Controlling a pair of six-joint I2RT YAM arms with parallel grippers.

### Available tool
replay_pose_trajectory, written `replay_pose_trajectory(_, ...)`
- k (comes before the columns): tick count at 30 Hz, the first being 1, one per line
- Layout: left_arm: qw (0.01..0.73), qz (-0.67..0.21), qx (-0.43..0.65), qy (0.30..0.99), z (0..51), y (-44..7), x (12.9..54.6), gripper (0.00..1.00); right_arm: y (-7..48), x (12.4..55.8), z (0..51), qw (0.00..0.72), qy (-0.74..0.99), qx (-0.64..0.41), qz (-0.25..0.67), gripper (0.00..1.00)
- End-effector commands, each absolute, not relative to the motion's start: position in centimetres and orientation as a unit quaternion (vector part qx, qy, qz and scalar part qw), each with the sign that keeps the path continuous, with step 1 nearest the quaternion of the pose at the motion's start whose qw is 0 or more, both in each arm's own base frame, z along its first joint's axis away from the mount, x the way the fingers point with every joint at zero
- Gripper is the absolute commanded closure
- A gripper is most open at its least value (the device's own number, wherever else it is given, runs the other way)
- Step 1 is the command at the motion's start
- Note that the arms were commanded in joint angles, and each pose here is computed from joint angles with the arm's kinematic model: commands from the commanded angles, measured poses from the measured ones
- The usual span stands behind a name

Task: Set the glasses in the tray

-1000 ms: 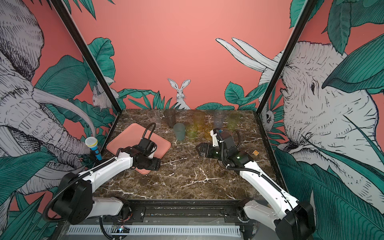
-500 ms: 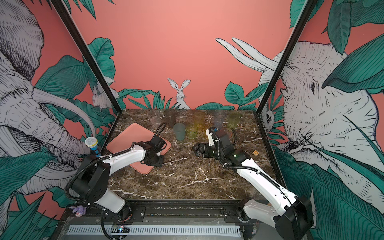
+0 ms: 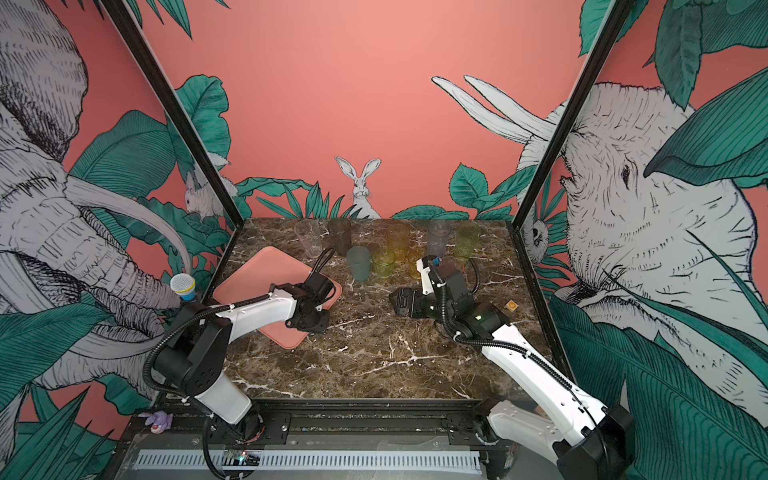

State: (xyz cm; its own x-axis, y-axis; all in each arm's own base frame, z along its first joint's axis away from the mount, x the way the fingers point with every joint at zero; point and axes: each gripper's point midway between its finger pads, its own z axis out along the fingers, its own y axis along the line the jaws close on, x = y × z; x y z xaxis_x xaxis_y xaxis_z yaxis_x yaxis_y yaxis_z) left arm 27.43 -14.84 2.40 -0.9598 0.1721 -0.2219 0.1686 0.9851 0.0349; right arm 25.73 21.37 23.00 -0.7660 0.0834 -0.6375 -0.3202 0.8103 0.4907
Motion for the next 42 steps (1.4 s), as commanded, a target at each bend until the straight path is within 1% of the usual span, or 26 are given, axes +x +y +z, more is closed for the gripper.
replay_pose_trajectory(1,0.109,-0.014,0.077,0.991,2.1,-15.7,27.2,0.72,20.9,25.5,23.7,0.35,0.887,-0.066,0.294,0.01)
replay_pose_trajectory(10,0.1,-0.019,0.074,0.992,2.0,-17.7,26.2,0.77,20.2,25.2,23.8,0.354,0.889,-0.058,0.286,0.01)
replay_pose_trajectory(17,0.09,-0.035,0.079,0.992,1.7,-20.7,24.2,0.82,19.7,25.1,23.6,0.351,0.893,-0.05,0.278,0.01)
replay_pose_trajectory(21,0.093,-0.056,0.078,0.991,2.1,-22.6,23.6,0.84,19.2,25.1,23.2,0.351,0.897,-0.04,0.266,0.01)
replay_pose_trajectory(32,0.1,-0.134,0.085,0.982,2.7,-30.7,22.2,0.84,17.2,24.6,23.2,0.358,0.904,-0.023,0.233,0.01)
replay_pose_trajectory(42,0.104,-0.193,0.086,0.972,3.2,-37.3,21.7,0.85,12.5,23.7,24.3,0.387,0.906,0.022,0.172,0.01)
